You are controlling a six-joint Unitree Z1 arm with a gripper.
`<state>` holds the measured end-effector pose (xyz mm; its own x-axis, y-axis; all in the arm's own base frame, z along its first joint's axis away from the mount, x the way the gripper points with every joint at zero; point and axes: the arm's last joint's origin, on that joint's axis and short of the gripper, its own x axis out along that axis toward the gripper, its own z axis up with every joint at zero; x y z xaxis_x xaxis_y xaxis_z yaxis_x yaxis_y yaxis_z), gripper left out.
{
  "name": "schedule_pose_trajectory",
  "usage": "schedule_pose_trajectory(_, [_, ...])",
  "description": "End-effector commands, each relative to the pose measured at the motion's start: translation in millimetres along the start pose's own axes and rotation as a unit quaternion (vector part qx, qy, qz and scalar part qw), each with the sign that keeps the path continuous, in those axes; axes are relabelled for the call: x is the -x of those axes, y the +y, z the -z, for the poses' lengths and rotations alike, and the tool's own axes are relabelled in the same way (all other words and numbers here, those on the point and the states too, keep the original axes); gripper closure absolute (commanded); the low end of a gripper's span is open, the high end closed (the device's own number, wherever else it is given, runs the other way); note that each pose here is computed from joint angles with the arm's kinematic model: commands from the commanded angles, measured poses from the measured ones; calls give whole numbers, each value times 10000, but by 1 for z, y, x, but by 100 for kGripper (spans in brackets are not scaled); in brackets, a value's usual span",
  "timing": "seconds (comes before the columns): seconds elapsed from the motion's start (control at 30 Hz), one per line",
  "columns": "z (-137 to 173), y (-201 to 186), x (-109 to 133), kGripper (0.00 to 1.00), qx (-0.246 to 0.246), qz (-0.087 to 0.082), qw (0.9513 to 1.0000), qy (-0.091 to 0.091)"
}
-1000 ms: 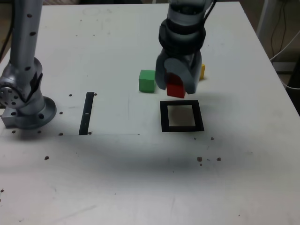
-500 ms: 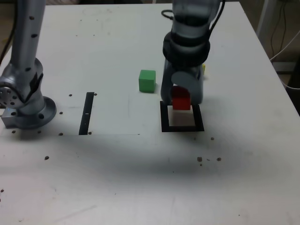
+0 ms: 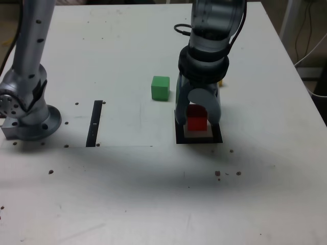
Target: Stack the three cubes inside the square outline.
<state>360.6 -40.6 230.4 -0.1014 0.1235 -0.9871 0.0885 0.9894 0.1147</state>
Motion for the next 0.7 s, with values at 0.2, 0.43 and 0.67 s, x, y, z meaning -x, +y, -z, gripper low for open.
schedule_pose_trajectory(0.2, [-1, 0, -9, 70, 44, 14, 10000, 3])
schedule_pose_trajectory(0.43, [-3, -1, -21, 70, 119, 47, 9999, 32])
schedule_pose_trajectory(0.67, [-3, 0, -24, 70, 125, 11, 9999, 100])
